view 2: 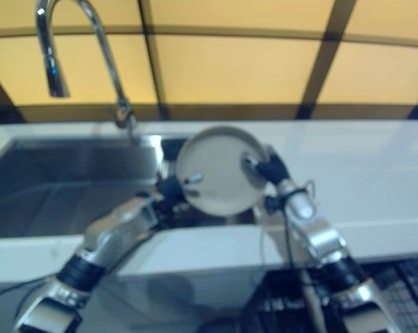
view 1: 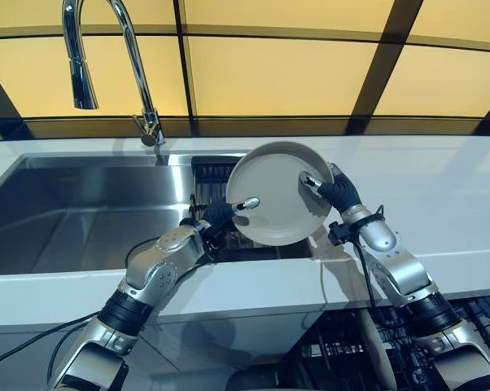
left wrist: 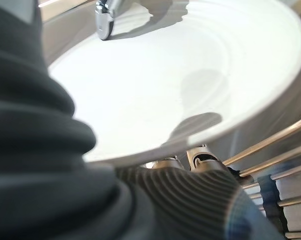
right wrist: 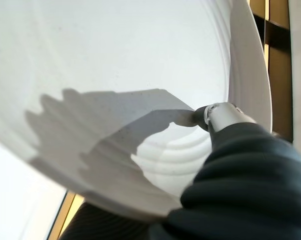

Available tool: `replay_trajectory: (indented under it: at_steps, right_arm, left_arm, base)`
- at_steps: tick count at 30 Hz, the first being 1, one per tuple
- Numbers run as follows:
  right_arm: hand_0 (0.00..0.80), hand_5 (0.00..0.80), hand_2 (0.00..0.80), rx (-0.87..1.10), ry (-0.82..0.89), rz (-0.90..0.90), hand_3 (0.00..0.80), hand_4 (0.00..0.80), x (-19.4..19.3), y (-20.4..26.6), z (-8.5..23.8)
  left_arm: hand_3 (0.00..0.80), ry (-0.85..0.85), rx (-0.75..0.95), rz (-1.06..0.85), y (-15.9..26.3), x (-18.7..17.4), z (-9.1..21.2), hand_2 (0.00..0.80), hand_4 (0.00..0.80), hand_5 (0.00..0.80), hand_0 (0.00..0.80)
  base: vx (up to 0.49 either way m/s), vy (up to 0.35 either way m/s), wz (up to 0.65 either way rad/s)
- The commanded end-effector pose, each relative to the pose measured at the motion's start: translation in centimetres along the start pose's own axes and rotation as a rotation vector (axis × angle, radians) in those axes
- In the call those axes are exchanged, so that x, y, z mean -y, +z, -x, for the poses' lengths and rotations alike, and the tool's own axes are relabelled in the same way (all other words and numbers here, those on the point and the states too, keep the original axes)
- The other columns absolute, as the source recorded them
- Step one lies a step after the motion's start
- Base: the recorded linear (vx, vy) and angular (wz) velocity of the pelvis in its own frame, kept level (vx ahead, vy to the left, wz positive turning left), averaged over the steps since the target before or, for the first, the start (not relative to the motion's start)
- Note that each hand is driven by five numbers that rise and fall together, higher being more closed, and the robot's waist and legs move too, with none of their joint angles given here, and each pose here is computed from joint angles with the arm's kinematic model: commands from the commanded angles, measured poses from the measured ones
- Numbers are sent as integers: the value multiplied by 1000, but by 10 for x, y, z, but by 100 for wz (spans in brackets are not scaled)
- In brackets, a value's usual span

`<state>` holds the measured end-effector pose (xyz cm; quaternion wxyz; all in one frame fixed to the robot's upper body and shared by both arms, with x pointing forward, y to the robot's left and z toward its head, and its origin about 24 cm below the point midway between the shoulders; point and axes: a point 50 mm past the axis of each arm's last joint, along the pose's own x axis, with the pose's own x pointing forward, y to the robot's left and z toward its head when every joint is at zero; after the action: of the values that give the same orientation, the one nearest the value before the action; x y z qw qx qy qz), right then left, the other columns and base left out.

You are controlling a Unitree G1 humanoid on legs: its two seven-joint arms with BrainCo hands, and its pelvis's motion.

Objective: Take plates into dishwasher

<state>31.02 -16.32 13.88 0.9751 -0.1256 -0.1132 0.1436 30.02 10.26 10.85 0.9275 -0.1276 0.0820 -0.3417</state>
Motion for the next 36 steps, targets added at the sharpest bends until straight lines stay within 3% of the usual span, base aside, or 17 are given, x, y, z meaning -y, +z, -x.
replay_trajectory:
  at_steps: [1,26,27,28,29,36]
  right_arm:
    - [800,800,800,256,40,53,800,800,-6,63,-24]
    - [800,800,800,286,41,63,800,800,-8,69,-22]
    - [643,643,643,286,38,62,643,643,-8,69,-22]
    - [430,430,430,286,35,59,430,430,-8,69,-22]
    - [0,0,0,287,31,58,0,0,-7,68,-22]
    - [0,0,0,312,4,32,0,0,-7,71,-22]
  left_arm:
    - [800,-180,20,-50,10,33,-23,800,800,800,800]
    - [800,-170,28,-35,7,34,-23,800,800,800,800]
    - [800,-169,30,-34,7,34,-23,800,800,800,800]
    - [800,-167,32,-33,8,34,-23,800,800,800,800]
    - [800,-166,35,-32,8,34,-23,800,800,800,800]
    - [800,-144,60,-27,9,34,-23,800,800,800,800]
  base:
    - [0,0,0]
    - [0,0,0]
    - [0,0,0]
    - [0,0,0]
    - [0,0,0]
    - [0,0,0]
